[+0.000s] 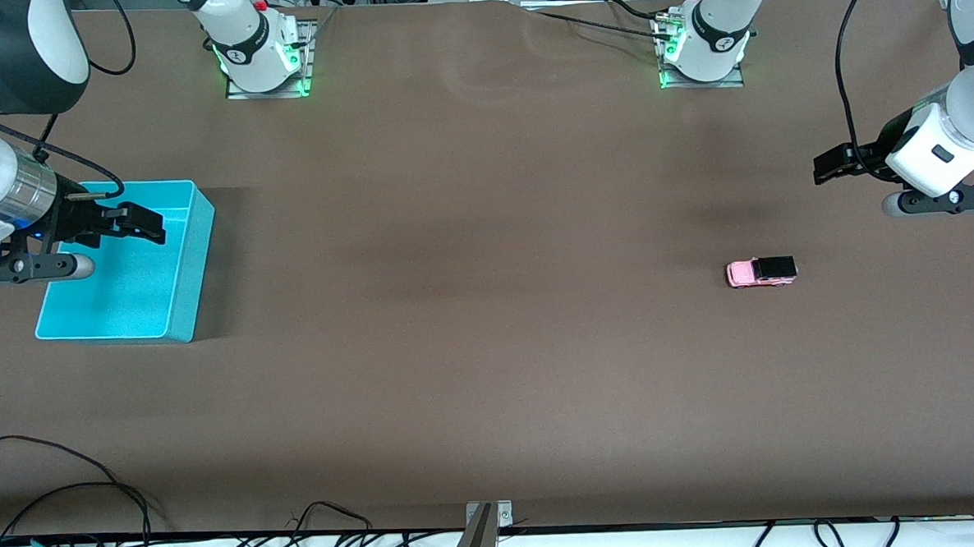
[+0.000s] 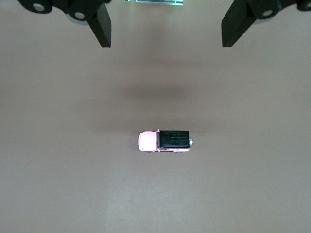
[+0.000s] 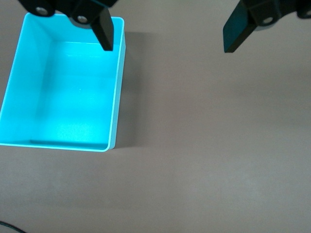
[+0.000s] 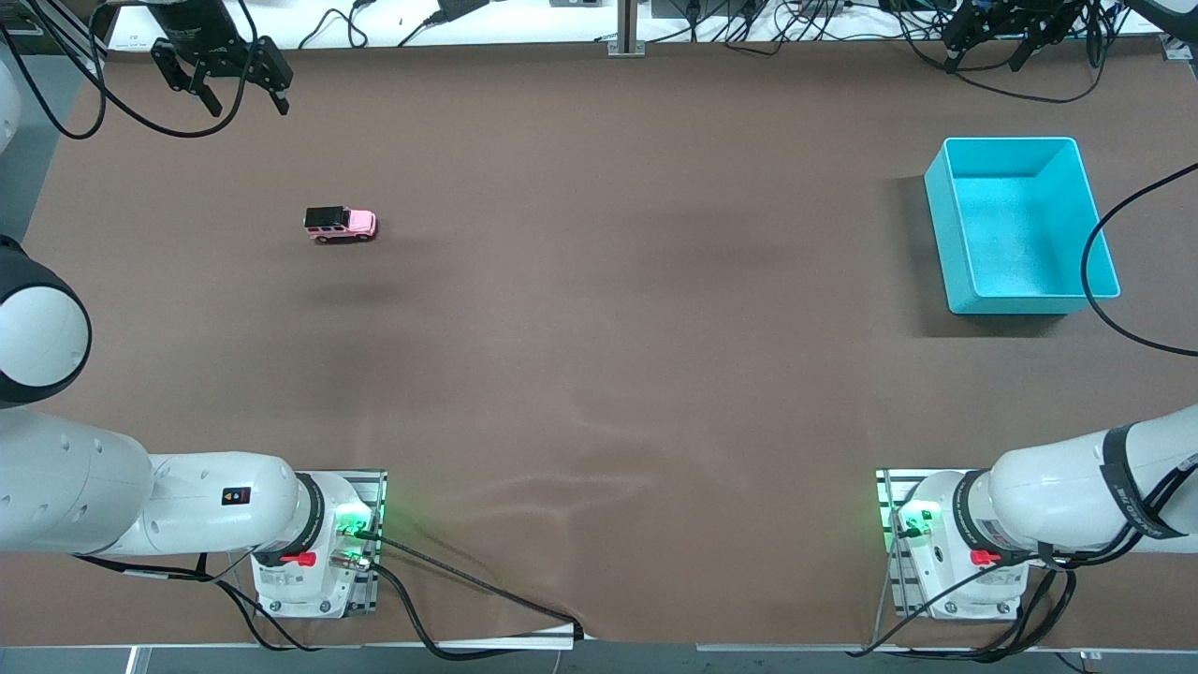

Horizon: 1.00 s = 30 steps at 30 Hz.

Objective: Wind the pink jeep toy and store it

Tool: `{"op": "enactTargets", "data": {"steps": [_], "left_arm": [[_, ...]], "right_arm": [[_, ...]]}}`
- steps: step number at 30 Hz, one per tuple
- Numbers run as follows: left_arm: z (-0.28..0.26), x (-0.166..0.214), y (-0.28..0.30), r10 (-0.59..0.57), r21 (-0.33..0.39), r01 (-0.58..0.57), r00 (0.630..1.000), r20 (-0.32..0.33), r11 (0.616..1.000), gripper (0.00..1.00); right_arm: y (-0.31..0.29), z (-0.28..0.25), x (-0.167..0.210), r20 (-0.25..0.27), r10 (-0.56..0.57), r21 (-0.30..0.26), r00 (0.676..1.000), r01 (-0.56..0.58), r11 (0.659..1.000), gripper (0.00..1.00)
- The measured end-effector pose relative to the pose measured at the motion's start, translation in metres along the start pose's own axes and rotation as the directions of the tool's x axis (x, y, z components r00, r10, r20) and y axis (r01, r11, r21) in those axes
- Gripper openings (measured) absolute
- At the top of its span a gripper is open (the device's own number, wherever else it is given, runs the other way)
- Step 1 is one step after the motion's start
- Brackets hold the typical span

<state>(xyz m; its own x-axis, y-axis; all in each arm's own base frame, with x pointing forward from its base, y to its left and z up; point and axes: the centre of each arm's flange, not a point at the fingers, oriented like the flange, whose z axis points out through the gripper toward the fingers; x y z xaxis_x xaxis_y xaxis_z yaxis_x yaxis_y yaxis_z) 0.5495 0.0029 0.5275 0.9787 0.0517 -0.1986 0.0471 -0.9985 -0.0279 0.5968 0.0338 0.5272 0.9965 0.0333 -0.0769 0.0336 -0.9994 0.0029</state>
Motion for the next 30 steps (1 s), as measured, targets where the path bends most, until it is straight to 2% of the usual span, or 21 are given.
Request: {"op": "enactTargets", "data": {"steps": [7,12,30], "left_arm": [[0.017,0.004,-0.004,-0.004,0.010,0.004,1.000,-0.011,1.000,1.00],[0.052,0.010,-0.017,-0.025,0.007,0.026,0.999,-0.025,1.000,1.00],[0.146,0.012,-0.016,-0.021,-0.001,0.021,0.992,-0.121,1.000,1.00]], "right_arm": [[0.000,0.000,0.000,0.000,0.000,0.000,1.000,0.000,1.000,1.00],[0.000,0.000,0.000,0.000,0.000,0.000,1.000,0.000,1.000,1.00],[0.000,0.000,0.000,0.000,0.000,0.000,1.000,0.000,1.000,1.00]]}}
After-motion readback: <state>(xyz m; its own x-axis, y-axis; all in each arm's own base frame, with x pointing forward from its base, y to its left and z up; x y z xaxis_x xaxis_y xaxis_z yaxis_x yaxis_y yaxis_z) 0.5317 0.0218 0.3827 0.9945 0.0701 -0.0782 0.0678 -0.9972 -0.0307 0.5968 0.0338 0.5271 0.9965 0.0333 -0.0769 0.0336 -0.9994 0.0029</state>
